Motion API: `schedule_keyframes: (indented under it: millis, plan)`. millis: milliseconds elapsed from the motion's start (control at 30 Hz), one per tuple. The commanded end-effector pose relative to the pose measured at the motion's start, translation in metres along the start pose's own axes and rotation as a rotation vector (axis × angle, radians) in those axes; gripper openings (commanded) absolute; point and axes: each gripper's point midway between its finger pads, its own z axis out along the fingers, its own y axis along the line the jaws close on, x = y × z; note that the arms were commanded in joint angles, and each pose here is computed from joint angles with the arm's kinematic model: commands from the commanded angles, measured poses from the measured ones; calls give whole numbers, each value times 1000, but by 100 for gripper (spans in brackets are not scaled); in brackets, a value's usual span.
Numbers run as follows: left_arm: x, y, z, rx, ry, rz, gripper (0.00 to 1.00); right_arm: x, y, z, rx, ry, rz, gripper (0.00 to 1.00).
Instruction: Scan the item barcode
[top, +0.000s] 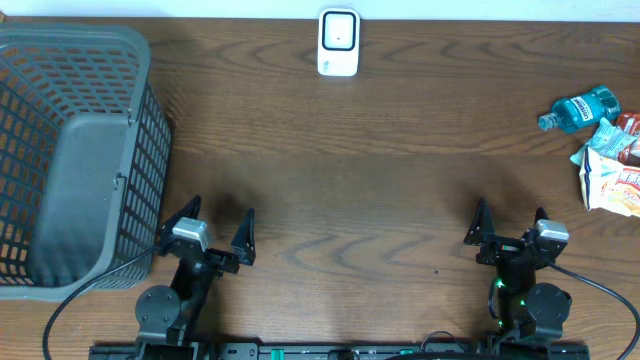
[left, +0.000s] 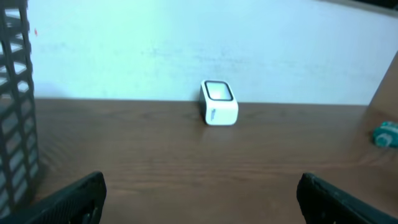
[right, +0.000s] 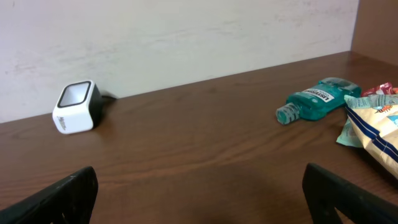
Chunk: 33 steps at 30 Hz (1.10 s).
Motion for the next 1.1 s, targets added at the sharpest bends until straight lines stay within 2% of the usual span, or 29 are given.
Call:
schedule_keyframes:
  millis: [0,100,267,1067]
  plan:
    - [4,0,1,7,-6,141,98,0,-4,0,17,-5,-14,99]
    - [9,2,1,-2,15,193,98,0,-4,0,17,-5,-14,99]
    - [39,13,-2,-52,141,166,98,0,-4,0,17,-5,-14,99]
    - [38,14,-2,-59,137,157,98,0,-4,0,18,-5,-14,99]
